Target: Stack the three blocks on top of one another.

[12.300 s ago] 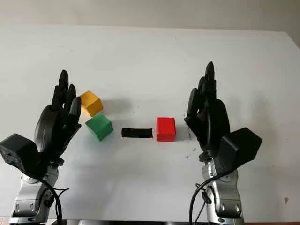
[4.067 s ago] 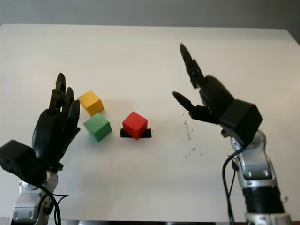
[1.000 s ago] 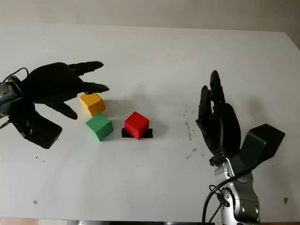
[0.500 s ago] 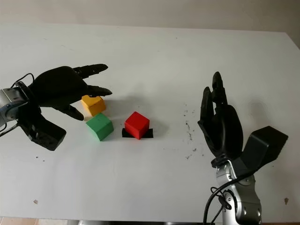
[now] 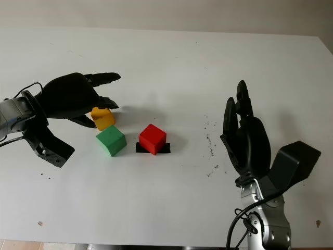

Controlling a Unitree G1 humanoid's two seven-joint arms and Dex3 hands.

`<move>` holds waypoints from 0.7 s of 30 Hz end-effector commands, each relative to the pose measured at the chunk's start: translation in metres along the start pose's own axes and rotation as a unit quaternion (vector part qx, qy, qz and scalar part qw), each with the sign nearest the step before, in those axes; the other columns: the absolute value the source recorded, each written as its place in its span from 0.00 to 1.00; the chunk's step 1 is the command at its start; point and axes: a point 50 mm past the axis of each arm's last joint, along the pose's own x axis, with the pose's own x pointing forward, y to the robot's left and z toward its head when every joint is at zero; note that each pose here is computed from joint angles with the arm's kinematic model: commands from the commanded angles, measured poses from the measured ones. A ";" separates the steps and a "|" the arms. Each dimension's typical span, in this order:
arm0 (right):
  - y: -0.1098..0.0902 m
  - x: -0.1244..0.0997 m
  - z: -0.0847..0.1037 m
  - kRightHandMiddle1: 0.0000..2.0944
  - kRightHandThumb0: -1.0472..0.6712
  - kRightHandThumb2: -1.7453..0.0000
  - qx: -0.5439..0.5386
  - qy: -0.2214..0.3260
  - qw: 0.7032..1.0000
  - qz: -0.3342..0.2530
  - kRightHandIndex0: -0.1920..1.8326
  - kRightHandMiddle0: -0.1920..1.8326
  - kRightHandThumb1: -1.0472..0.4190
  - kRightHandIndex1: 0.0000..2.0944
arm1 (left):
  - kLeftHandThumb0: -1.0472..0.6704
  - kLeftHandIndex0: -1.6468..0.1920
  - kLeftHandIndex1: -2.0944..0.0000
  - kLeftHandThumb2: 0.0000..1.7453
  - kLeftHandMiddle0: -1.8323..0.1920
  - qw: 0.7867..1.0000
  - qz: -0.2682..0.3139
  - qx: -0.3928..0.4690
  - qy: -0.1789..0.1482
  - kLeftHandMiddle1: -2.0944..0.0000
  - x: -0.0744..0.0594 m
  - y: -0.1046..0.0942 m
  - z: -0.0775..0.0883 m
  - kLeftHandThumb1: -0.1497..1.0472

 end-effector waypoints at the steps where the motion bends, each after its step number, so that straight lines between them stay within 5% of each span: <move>1: 0.000 -0.002 0.003 0.00 0.22 0.65 -0.001 -0.006 1.000 -0.002 0.00 0.00 0.00 0.00 | 0.37 0.64 0.44 0.03 0.77 1.000 0.006 -0.005 0.006 0.97 0.001 0.007 -0.006 0.90; 5: 0.001 -0.001 0.002 0.00 0.22 0.65 -0.007 -0.008 1.000 -0.002 0.00 0.00 0.00 0.00 | 0.37 0.66 0.40 0.03 0.77 0.997 0.003 -0.074 0.022 0.97 0.001 0.014 -0.009 0.91; 12: 0.001 0.001 0.000 0.00 0.22 0.66 -0.015 -0.007 1.000 0.001 0.00 0.00 0.00 0.00 | 0.37 0.67 0.41 0.04 0.79 0.960 0.004 -0.277 0.039 0.98 -0.001 0.032 -0.015 0.94; 21: 0.002 0.001 -0.003 0.00 0.22 0.66 -0.009 0.001 1.000 0.000 0.00 0.00 0.00 0.00 | 0.38 0.68 0.41 0.04 0.81 0.921 -0.027 -0.383 0.062 0.98 -0.007 0.048 -0.031 0.97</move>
